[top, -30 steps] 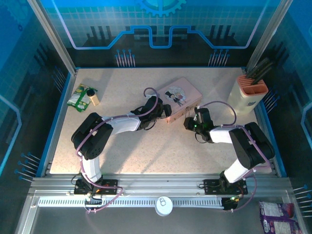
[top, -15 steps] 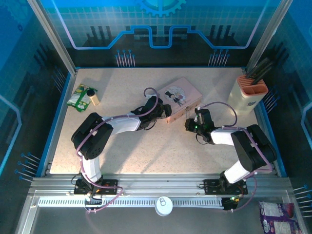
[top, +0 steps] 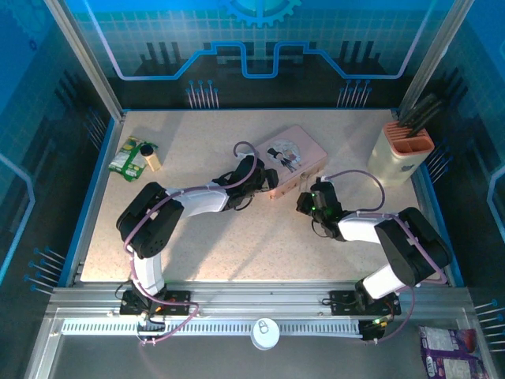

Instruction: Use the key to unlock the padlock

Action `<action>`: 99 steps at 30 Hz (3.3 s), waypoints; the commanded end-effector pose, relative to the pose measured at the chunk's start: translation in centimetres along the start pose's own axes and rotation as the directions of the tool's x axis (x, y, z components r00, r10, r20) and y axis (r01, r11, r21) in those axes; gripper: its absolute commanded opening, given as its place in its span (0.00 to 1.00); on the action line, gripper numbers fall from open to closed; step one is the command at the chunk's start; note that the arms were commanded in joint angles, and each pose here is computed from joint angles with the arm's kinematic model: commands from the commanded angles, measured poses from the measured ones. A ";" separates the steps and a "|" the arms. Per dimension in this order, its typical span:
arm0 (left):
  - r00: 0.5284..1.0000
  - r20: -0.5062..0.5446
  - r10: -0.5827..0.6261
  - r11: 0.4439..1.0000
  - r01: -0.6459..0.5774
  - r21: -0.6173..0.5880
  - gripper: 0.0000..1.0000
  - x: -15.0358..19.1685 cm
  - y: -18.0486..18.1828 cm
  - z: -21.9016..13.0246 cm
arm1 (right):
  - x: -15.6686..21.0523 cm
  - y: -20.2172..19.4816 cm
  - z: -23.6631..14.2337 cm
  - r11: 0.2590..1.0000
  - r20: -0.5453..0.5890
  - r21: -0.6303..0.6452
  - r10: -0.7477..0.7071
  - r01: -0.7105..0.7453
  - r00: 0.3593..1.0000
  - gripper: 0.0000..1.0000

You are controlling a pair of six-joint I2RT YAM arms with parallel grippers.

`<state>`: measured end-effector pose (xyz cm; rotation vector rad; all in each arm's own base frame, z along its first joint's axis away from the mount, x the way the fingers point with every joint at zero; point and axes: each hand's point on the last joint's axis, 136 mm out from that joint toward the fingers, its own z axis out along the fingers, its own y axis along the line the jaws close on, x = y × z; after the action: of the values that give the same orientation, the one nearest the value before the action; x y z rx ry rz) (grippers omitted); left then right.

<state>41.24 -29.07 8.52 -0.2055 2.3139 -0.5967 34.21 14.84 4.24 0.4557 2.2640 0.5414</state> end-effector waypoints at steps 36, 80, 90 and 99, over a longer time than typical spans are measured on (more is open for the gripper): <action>0.988 -0.146 0.047 0.986 -0.069 -0.150 0.68 5.2 3.2 1.8 | -7.1 1.8 1.8 0.966 0.206 0.016 0.250 -0.258 0.946 0.00; 0.987 -0.143 0.069 0.983 -0.092 -0.161 0.68 4.5 2.9 1.9 | -5.9 -3.9 1.7 0.962 -0.077 0.198 -0.179 0.191 0.981 0.00; 0.991 -0.102 0.085 0.986 -0.098 -0.132 0.71 2.1 1.0 1.0 | -4.6 -3.0 1.7 0.974 -0.156 0.116 -0.176 0.195 0.972 0.00; 0.951 -0.104 0.292 0.945 -0.304 -0.122 0.77 -1.4 -2.9 0.5 | -1.8 -2.8 0.8 0.990 -0.158 0.046 -0.126 0.135 0.979 0.00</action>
<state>41.21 -30.90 9.54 -0.0090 2.4331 -0.3993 38.44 10.67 5.19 0.3635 2.3476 0.4033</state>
